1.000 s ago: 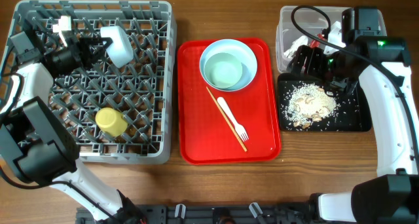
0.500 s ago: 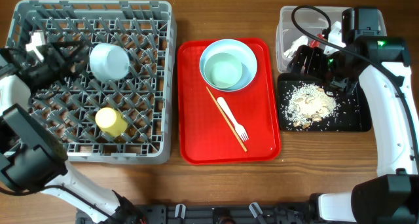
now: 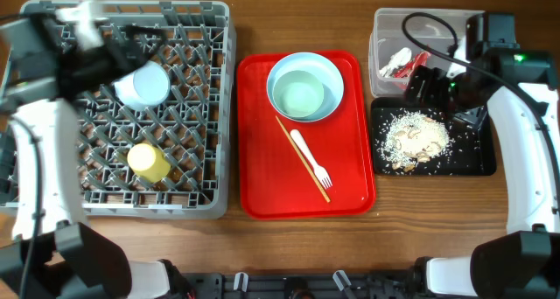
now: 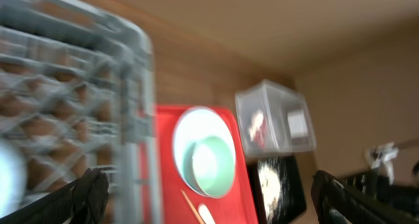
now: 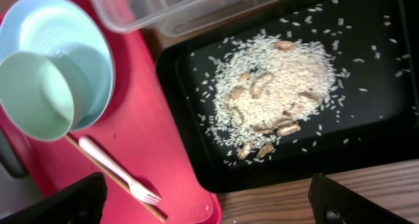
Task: Sort waste into correct bins and load items into the dishwasher rack
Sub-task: 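Grasp the green bowl from the white plate with the left gripper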
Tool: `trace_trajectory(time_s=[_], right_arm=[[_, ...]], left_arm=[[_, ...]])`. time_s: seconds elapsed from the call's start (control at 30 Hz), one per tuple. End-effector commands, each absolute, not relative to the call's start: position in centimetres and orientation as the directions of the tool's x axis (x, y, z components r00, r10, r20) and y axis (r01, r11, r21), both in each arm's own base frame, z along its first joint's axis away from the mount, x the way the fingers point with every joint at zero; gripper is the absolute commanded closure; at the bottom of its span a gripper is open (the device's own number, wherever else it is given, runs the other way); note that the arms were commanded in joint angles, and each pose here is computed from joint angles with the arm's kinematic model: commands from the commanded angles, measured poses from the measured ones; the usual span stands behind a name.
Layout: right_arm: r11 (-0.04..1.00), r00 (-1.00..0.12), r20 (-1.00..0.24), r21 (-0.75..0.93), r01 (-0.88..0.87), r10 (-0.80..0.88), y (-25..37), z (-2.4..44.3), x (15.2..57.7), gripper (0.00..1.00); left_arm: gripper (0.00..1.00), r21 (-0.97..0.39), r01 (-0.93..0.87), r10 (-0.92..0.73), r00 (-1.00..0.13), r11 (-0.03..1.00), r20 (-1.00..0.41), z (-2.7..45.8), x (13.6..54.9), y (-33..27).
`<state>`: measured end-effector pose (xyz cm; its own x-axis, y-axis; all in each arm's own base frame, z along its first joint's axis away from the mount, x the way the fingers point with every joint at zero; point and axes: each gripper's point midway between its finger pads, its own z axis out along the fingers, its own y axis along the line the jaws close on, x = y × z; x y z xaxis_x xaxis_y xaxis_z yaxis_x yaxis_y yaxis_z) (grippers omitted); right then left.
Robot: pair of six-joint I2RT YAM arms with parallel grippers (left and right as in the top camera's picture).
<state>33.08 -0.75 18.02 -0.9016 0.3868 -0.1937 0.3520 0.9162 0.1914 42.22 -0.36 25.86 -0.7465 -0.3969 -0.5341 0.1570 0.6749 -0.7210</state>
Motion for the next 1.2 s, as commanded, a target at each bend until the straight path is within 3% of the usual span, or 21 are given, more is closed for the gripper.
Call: trace_trajectory(time_s=[0.0,0.07,0.13,0.23,0.4,0.6,0.67,0.73,0.8,0.83,1.03,1.17], right_arm=[[0.883,-0.859,-0.215,0.184,0.431,0.465,-2.7,18.7,32.8,0.0],[0.866,-0.841,-0.215,0.185,0.464,0.497,-4.0,18.7,32.7,0.0],[0.862,-0.836,-0.215,0.182,0.473,0.505,-4.6,18.7,32.5,0.0],[0.862,-0.836,-0.216,0.182,0.473,0.505,-4.6,18.7,32.5,0.0],[0.862,-0.836,-0.216,0.182,0.473,0.504,-4.6,18.7,32.5,0.0],[0.862,-0.836,-0.215,0.182,0.473,0.505,-4.6,18.7,32.5,0.0],[0.862,-0.836,-0.215,0.182,0.473,0.504,-4.6,18.7,32.5,0.0],[0.862,-0.837,-0.212,0.181,0.473,0.504,-4.6,18.7,32.5,0.0],[0.862,-0.838,-0.211,0.18,0.473,0.504,-4.6,18.7,32.4,0.0],[0.862,-0.838,-0.21,0.18,0.474,0.504,-4.6,18.7,32.4,0.0],[0.863,-0.84,-0.206,0.178,0.473,0.503,-4.6,18.6,32.3,0.0],[0.866,-0.843,-0.202,0.176,0.469,0.498,-4.6,18.6,32.2,0.0]], left_arm=[[0.0,-0.623,0.248,-0.198,-0.806,0.742,-0.557,24.0,42.3,-10.1],[0.0,-0.534,0.274,-0.098,-0.818,0.8,-0.567,21.6,42.3,-14.4],[0.0,-0.315,0.257,0.018,-0.799,0.914,-0.601,18.5,42.5,-17.7],[0.0,-0.125,0.32,0.153,-0.716,0.939,-0.682,17.0,42.3,-24.1],[0.01,-0.105,0.427,0.258,-0.706,0.898,-0.66,11.5,41.1,-30.8],[0.08,-0.077,0.427,0.315,-0.766,0.901,-0.561,4.5,40.6,-31.1],[0.18,-0.068,0.424,0.323,-0.775,0.903,-0.544,3.6,40.5,-30.9],[0.48,-0.067,0.424,0.323,-0.775,0.903,-0.543,3.5,40.4,-30.9],[0.85,-0.067,0.424,0.325,-0.777,0.903,-0.539,3.5,40.4,-30.8],[0.94,-0.067,0.424,0.325,-0.777,0.903,-0.539,3.5,40.4,-30.8],[0.96,-0.07,0.425,0.32,-0.771,0.903,-0.551,4.0,40.5,-31.0],[0.96,-0.1,0.416,0.259,-0.718,0.904,-0.646,10.0,41.7,-30.6]])
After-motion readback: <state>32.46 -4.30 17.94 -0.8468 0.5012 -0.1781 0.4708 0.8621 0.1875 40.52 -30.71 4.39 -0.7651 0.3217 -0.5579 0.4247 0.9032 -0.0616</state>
